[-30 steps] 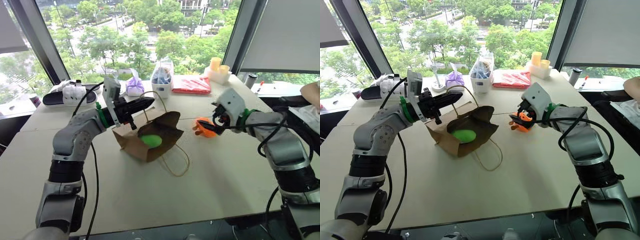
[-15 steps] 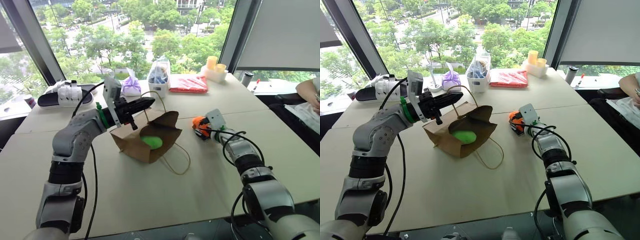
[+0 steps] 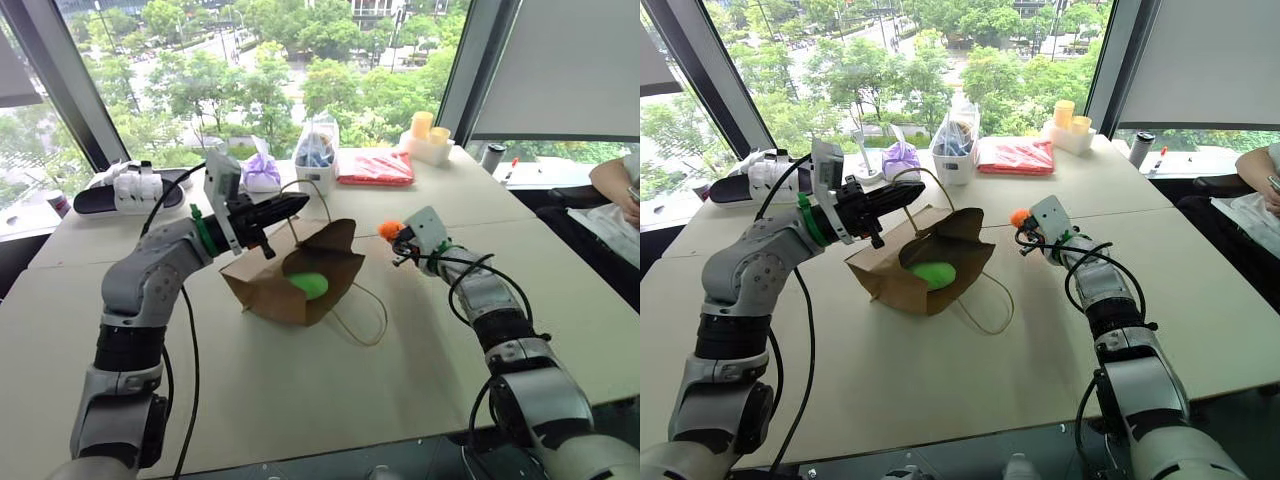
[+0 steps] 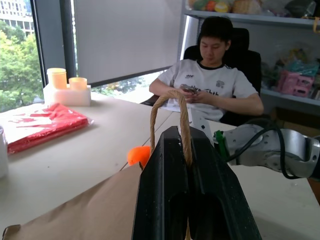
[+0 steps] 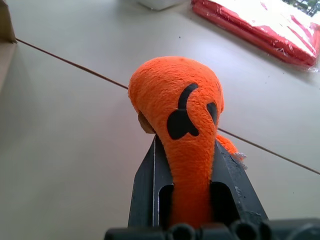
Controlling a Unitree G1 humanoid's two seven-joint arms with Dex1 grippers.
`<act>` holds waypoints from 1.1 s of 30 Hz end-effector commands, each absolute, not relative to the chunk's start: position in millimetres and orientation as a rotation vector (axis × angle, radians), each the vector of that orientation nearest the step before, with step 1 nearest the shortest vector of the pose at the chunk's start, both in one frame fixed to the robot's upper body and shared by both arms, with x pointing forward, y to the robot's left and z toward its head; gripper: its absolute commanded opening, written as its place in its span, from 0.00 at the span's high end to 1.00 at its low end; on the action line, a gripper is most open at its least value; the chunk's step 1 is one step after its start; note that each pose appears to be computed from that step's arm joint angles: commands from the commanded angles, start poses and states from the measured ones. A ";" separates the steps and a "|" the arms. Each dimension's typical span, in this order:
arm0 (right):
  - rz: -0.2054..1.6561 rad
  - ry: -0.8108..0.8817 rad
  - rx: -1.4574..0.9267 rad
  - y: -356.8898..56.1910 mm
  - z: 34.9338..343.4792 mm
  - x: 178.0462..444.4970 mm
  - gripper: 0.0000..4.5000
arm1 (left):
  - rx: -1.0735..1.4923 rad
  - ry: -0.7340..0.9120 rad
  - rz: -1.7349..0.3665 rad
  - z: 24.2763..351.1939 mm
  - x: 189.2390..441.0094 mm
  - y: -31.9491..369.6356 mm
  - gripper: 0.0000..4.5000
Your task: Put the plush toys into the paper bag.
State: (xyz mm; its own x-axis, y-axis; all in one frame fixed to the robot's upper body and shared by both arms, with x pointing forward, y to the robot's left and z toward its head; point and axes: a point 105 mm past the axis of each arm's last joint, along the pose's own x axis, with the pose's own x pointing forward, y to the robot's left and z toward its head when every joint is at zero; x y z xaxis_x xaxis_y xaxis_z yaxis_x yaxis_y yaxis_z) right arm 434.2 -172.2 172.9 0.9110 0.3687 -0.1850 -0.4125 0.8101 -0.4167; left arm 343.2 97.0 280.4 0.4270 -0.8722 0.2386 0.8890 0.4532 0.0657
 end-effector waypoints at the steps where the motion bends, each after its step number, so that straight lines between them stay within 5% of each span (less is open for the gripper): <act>1: 0.588 -0.043 -0.491 -141.8 233.5 381.8 0.96 | -0.078 -0.293 -1.091 290.8 343.2 103.7 1.00; 5: 0.824 -0.008 -0.512 -97.8 232.6 320.9 0.96 | -0.089 -0.289 -1.105 290.6 346.8 100.0 1.00; 11: 0.919 0.042 -0.482 -62.0 210.6 316.8 0.96 | -0.097 -0.290 -1.126 290.8 346.6 94.0 1.00; 30: 0.873 0.012 -0.536 -13.9 193.1 408.1 0.96 | -0.123 -0.292 -1.144 292.5 331.4 89.7 1.00; 31: 0.862 0.009 -0.542 -13.9 193.1 411.0 0.79 | -0.123 -0.293 -1.142 292.4 331.0 89.7 1.00; 33: 0.874 0.007 -0.541 -11.7 192.6 411.3 0.61 | -0.127 -0.294 -1.140 292.6 330.7 90.0 1.00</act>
